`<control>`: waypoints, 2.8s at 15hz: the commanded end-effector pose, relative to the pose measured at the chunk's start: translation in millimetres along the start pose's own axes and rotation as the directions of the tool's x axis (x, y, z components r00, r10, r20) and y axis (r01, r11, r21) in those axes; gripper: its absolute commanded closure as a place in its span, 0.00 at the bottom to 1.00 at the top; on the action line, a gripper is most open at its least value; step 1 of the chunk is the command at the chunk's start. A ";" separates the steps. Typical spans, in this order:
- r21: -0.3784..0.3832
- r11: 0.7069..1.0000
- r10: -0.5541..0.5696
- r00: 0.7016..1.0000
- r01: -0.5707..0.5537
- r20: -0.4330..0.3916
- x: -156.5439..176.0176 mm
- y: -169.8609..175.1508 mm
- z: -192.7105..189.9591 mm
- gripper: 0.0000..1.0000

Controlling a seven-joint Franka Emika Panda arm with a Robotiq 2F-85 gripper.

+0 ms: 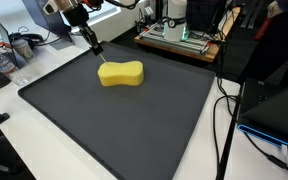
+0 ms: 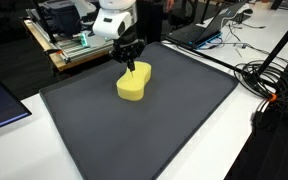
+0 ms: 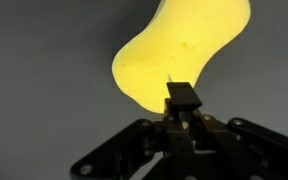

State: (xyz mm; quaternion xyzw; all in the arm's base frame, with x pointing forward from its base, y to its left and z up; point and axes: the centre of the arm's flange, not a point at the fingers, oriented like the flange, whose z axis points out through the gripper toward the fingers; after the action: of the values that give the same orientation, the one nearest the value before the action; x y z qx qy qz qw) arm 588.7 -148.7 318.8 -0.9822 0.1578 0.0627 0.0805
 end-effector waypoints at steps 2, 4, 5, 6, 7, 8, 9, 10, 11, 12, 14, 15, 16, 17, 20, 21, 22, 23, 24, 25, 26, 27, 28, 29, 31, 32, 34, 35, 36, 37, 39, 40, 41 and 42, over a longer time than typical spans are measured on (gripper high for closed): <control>0.107 0.991 0.091 0.994 -0.084 -0.061 -15.3 40.2 6.0 0.97; 0.141 0.983 0.132 0.989 -0.120 -0.073 -20.5 56.2 11.0 0.97; 0.159 0.977 0.155 0.985 -0.141 -0.078 -23.7 63.9 13.9 0.97; 0.179 0.970 0.182 0.980 -0.165 -0.085 -28.1 71.9 16.8 0.97; 0.197 0.963 0.204 0.975 -0.183 -0.090 -31.7 78.5 19.1 0.97; 0.215 0.955 0.226 0.970 -0.202 -0.094 -36.9 86.1 21.5 0.97; 0.236 0.945 0.256 0.961 -0.227 -0.101 -43.3 94.5 23.4 0.97; 0.256 0.935 0.278 0.955 -0.243 -0.107 -49.3 101.9 24.6 0.97; 0.276 0.923 0.307 0.945 -0.267 -0.112 -56.6 110.7 26.4 0.97; 0.292 0.912 0.334 0.935 -0.289 -0.119 -62.9 118.2 27.6 0.97; 0.342 0.887 0.370 0.921 -0.310 -0.125 -78.0 133.1 29.5 0.97; 0.383 0.871 0.381 0.915 -0.308 -0.130 -86.1 140.4 29.4 0.97; 0.416 0.856 0.393 0.910 -0.307 -0.137 -92.9 145.9 28.9 0.97; 0.449 0.841 0.399 0.906 -0.300 -0.141 -99.1 150.5 28.2 0.97; 0.495 0.800 0.468 0.869 -0.340 -0.159 -115.2 163.0 26.9 0.97; 0.500 0.786 0.497 0.853 -0.364 -0.159 -121.7 165.1 26.8 0.97; 0.488 0.777 0.529 0.832 -0.396 -0.167 -128.3 167.1 26.9 0.97; 0.482 0.769 0.554 0.813 -0.419 -0.177 -135.7 170.7 27.1 0.97; 0.482 0.753 0.589 0.785 -0.448 -0.190 -145.2 175.9 26.9 0.97; 0.480 0.733 0.629 0.750 -0.483 -0.205 -153.5 180.6 26.7 0.97; 0.478 0.717 0.657 0.721 -0.507 -0.219 -163.4 183.6 25.8 0.97; 0.474 0.707 0.675 0.703 -0.525 -0.226 -171.8 184.8 25.0 0.97; 0.467 0.700 0.687 0.689 -0.541 -0.232 -179.6 184.5 24.5 0.97; 0.472 0.694 0.694 0.681 -0.544 -0.235 -188.8 181.1 22.8 0.97; 0.473 0.684 0.707 0.665 -0.556 -0.241 -203.7 170.2 19.5 0.97; 0.474 0.685 0.707 0.662 -0.554 -0.248 -210.0 163.6 17.7 0.97; 0.466 0.710 0.685 0.672 -0.528 -0.282 -223.1 144.2 12.0 0.97; 0.460 0.725 0.671 0.677 -0.512 -0.303 -229.3 133.2 8.5 0.97; 0.454 0.744 0.651 0.687 -0.491 -0.324 -235.7 121.3 4.3 0.97; 0.450 0.760 0.632 0.696 -0.469 -0.342 -241.1 110.3 0.5 0.97; 0.431 0.798 0.584 0.715 -0.421 -0.383 -250.0 84.6 -8.1 0.97; 0.422 0.817 0.557 0.727 -0.393 -0.402 -250.1 72.0 -14.6 0.97; 0.406 0.839 0.524 0.737 -0.362 -0.426 -249.1 56.6 -22.6 0.97; 0.387 0.861 0.488 0.751 -0.330 -0.445 -248.4 42.3 -28.4 0.97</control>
State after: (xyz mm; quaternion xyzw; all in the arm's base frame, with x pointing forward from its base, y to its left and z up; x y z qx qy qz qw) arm 362.6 -166.5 347.2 -0.8644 0.4277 -0.1986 0.1744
